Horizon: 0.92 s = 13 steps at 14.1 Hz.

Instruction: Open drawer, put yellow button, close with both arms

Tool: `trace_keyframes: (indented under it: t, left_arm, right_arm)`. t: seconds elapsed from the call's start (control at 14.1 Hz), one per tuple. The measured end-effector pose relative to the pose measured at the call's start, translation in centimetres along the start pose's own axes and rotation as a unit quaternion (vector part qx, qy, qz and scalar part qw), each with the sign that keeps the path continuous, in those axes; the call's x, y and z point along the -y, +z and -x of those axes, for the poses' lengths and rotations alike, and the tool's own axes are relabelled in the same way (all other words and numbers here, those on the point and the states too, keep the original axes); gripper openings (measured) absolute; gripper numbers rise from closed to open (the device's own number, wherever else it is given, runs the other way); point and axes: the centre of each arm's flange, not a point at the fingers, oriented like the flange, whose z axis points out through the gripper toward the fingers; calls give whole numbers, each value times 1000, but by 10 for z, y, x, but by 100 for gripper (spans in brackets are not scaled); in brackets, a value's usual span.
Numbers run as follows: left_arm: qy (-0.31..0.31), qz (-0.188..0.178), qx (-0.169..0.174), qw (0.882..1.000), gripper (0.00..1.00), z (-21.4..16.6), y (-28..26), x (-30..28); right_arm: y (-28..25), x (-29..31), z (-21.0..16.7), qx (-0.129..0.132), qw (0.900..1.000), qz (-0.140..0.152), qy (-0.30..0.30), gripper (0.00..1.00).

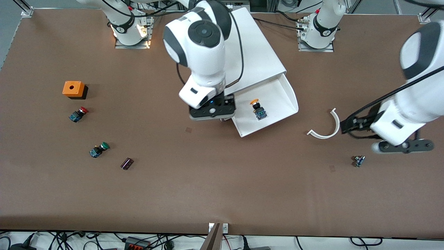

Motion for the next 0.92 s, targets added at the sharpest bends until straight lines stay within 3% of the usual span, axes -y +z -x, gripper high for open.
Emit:
trace_keyframes:
  t: [0.14, 0.28, 0.42, 0.64, 0.92]
  left_arm:
    - [-36, 24, -3, 999, 100, -4, 44, -30]
    - [-71, 49, 13, 996, 100, -1, 83, -46]
    - [-100, 63, 27, 993, 100, 6, 112, -58]
    - [-95, 68, 40, 992, 100, 27, 148, -90]
    - [-71, 59, 56, 994, 100, 58, 180, -128]
  right_arm:
    - [16, -54, -24, 38, 999, 29, 4, 100]
    - [30, -119, -53, 60, 997, 37, 11, 100]
    - [44, -179, -75, 80, 995, 23, 46, 100]
    - [60, -262, -92, 111, 990, -13, 88, 100]
    - [53, -323, -96, 117, 988, -21, 100, 100]
